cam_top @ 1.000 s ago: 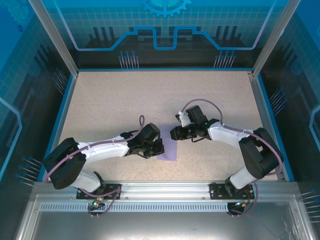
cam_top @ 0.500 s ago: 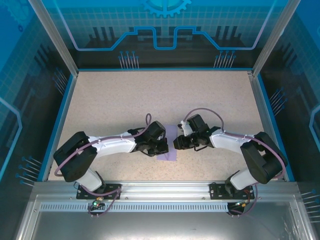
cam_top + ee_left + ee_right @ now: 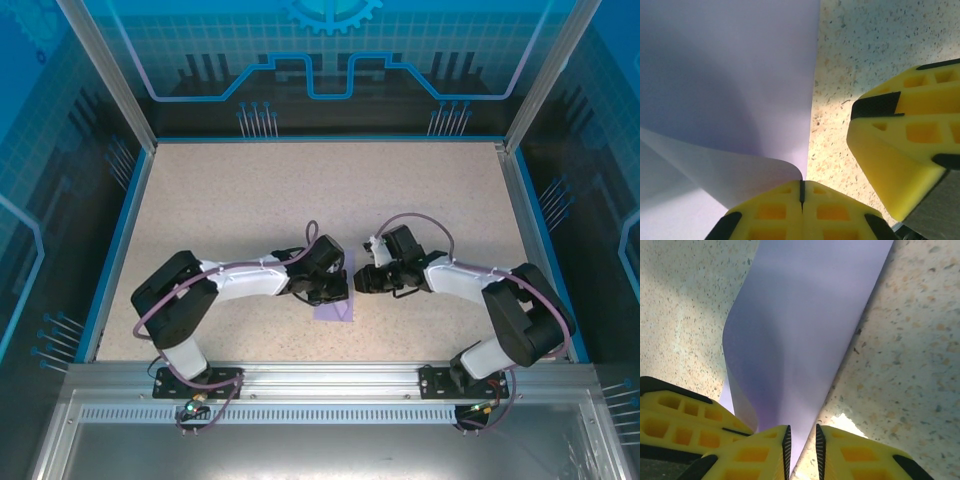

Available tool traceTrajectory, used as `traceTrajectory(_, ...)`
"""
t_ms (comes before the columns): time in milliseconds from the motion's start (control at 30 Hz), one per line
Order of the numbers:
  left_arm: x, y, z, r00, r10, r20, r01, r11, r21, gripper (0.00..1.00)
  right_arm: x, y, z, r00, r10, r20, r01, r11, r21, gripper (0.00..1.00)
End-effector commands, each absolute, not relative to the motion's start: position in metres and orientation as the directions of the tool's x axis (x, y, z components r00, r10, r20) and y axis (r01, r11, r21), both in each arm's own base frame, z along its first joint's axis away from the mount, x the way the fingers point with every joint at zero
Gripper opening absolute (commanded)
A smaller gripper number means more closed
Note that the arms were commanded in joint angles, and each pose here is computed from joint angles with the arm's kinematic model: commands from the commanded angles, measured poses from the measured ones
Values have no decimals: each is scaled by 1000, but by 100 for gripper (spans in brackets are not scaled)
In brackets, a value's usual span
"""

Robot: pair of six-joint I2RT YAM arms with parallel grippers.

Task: Fold a paper plane with a square sheet of paper (pick it up from the middle)
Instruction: Fold the triangle a second time at the center of the table.

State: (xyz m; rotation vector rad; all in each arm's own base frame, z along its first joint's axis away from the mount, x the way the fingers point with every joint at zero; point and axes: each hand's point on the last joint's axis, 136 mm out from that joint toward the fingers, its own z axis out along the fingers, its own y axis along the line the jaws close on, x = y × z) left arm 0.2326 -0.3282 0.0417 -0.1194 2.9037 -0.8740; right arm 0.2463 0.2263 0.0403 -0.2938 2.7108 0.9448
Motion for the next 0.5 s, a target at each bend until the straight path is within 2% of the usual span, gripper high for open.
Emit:
traceTrajectory(0, 241, -335, 43, -993, -84, -83, -22, 823, -568, 3, 253, 229, 45, -943, -113, -313, -287, 750, 596, 23)
traceTrajectory(467, 259, -336, 36, -986, -123, -109, -44, 838, -543, 3, 276, 230, 48, -941, -93, -325, -283, 743, 606, 22)
